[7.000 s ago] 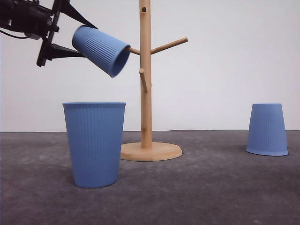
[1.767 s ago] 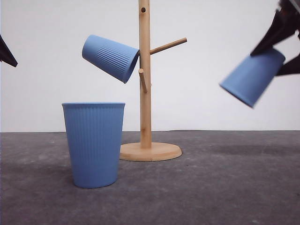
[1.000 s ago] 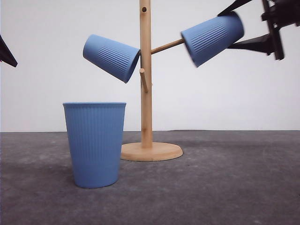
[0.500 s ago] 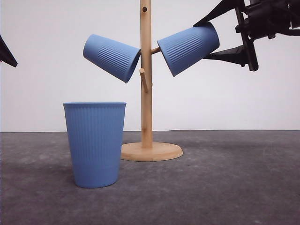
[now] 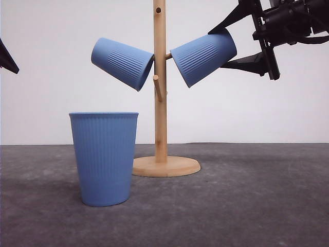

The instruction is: Place three cups

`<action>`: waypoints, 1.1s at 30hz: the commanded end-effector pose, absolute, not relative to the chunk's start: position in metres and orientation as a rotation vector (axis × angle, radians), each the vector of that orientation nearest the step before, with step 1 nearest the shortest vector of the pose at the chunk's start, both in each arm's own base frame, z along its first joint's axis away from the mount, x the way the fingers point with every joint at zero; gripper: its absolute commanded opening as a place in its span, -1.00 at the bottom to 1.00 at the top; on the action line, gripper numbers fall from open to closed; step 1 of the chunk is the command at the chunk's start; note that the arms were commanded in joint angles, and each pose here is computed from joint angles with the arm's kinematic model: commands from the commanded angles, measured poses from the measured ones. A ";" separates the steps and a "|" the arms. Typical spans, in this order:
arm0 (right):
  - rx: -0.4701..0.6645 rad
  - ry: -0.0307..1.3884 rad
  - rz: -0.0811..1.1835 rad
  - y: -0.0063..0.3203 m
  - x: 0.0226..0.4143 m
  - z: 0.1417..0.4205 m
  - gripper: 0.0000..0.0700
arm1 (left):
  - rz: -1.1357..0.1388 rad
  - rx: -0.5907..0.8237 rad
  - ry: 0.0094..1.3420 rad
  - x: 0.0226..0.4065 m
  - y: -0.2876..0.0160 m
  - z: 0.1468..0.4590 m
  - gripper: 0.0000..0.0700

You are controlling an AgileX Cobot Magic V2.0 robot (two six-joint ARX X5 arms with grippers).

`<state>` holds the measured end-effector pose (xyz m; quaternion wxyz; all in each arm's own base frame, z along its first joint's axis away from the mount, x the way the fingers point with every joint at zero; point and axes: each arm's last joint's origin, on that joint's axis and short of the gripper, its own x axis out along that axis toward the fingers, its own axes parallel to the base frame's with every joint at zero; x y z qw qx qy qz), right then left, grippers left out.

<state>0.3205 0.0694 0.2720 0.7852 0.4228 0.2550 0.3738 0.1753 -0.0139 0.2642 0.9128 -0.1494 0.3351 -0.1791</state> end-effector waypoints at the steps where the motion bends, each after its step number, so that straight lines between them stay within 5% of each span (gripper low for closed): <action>1: 0.894 0.543 0.812 0.072 0.326 0.269 0.07 | -0.374 -0.301 0.673 0.177 -0.014 0.268 0.00; 13: 0.877 0.558 0.817 0.077 0.332 0.262 0.28 | -0.374 -0.301 0.674 0.177 -0.014 0.268 0.00; 18: 0.871 0.537 0.826 0.077 0.332 0.264 0.54 | -0.374 -0.301 0.674 0.177 -0.014 0.268 0.00; 33: 0.842 0.504 0.808 0.063 0.328 0.272 0.55 | -0.374 -0.302 0.677 0.177 -0.014 0.268 0.01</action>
